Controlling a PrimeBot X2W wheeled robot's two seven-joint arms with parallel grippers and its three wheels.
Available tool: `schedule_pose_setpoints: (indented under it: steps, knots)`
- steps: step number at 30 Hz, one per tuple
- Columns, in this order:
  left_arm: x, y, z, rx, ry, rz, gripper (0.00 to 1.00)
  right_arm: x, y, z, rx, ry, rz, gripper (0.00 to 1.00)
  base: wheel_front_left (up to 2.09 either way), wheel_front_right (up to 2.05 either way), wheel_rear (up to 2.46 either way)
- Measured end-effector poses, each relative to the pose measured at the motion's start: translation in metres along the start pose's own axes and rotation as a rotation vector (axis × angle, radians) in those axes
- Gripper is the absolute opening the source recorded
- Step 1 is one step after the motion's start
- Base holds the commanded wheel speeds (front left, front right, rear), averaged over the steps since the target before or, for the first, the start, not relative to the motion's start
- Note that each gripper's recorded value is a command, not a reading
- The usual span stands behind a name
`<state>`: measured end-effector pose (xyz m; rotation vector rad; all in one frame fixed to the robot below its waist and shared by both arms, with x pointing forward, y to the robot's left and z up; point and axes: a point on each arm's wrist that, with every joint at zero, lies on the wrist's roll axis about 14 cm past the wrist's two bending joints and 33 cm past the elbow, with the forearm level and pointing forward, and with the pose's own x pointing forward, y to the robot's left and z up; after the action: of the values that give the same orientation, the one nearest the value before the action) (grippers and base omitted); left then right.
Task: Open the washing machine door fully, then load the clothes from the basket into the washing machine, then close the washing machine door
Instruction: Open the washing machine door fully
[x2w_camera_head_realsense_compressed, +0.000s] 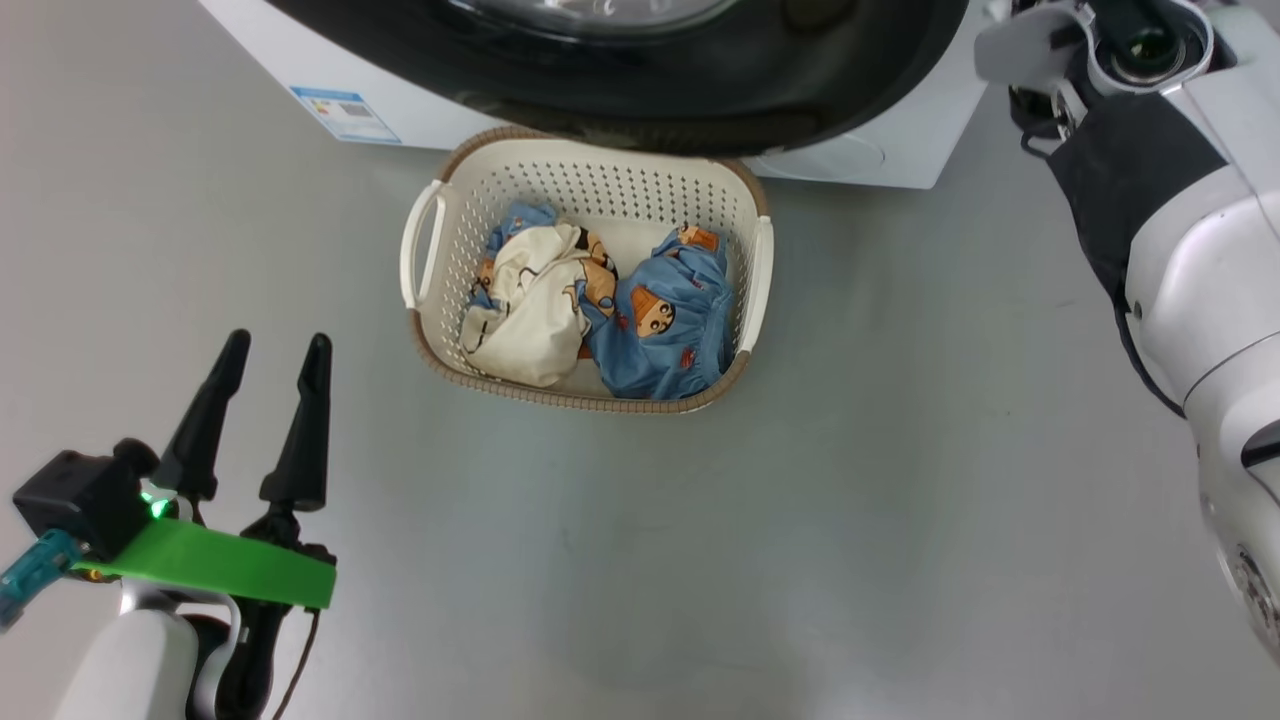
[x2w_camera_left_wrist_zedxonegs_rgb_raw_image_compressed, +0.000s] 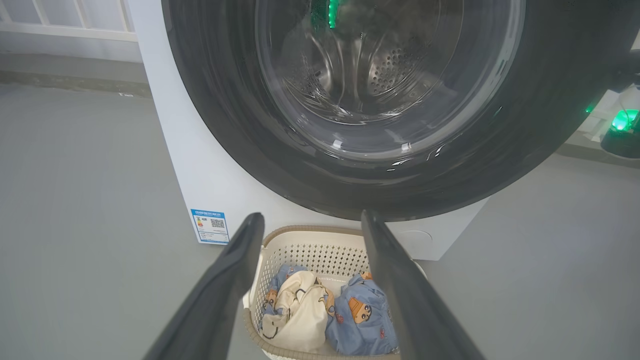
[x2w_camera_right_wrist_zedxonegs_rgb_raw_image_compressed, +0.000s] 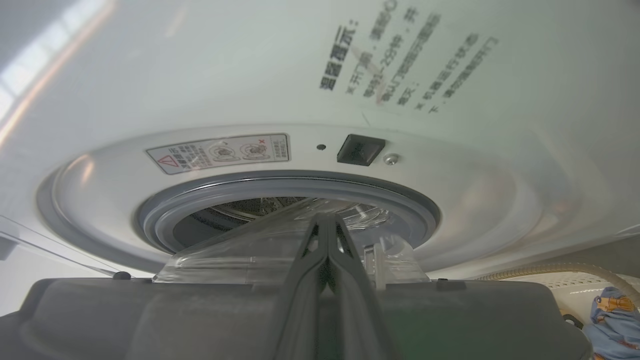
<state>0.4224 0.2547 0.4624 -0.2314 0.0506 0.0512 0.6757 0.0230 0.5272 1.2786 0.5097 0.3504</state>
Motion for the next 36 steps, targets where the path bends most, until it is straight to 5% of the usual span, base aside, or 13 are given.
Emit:
schedule_pose_setpoints:
  steps: [36]
  knots:
    - [-0.025,-0.013,0.032,0.026,-0.083,-0.033,1.0,-0.101,0.0,-0.2,-0.169,0.729,0.121,0.0,0.0,0.0,0.0]
